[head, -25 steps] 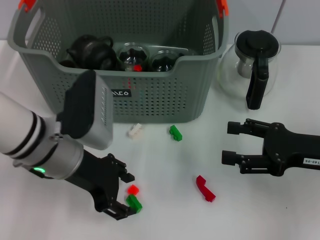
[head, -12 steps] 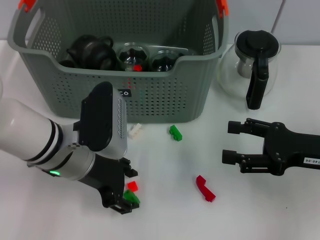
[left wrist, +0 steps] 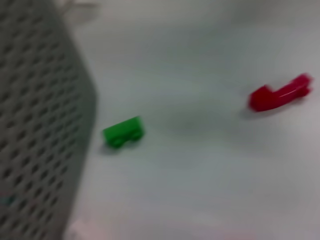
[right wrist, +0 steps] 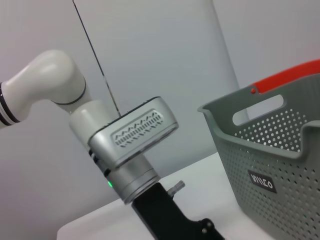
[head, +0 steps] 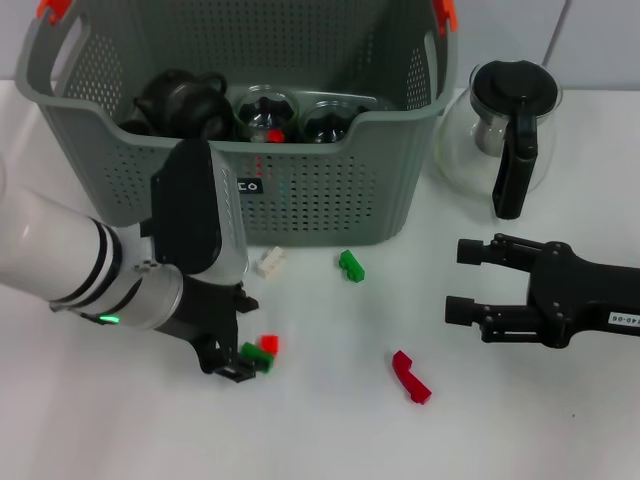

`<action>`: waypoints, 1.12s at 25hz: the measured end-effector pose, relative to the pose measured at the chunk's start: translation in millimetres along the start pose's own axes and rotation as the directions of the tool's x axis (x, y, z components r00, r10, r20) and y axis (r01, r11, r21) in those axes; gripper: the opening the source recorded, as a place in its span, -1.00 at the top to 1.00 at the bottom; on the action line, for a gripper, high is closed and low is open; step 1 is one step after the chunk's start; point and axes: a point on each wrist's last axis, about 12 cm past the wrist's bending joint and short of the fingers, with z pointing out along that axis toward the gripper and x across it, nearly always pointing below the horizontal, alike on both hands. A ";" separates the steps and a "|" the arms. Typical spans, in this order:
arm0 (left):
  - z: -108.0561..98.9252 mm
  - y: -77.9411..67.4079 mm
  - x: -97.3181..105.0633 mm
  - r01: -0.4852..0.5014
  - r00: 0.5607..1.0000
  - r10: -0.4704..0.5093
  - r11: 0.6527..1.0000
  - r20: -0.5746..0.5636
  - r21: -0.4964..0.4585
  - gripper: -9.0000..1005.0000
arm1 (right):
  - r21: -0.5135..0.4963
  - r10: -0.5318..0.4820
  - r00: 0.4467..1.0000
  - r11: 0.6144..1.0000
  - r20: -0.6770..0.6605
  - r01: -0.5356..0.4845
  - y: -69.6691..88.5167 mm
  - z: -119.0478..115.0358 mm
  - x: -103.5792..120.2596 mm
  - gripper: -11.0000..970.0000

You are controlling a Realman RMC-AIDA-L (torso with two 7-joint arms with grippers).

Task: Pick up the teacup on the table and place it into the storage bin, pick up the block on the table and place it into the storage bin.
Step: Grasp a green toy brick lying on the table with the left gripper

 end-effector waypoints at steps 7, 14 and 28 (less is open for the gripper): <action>-2.3 2.8 1.2 0.018 1.000 -0.018 1.000 -0.007 -0.010 -0.45 | -0.001 -0.001 1.000 1.000 0.000 0.001 -0.5 0.5 -1.3 -0.94; -3.9 -0.9 0.7 0.018 1.000 -0.018 1.000 -0.008 0.018 -0.45 | -0.002 -0.003 1.000 1.000 0.000 0.003 -0.8 0.7 -2.1 -0.94; -6.5 -5.3 -1.1 0.038 0.999 -0.034 0.995 -0.036 0.097 -0.12 | 0.002 -0.005 1.000 1.000 0.001 0.005 -0.9 -0.1 -1.9 -0.94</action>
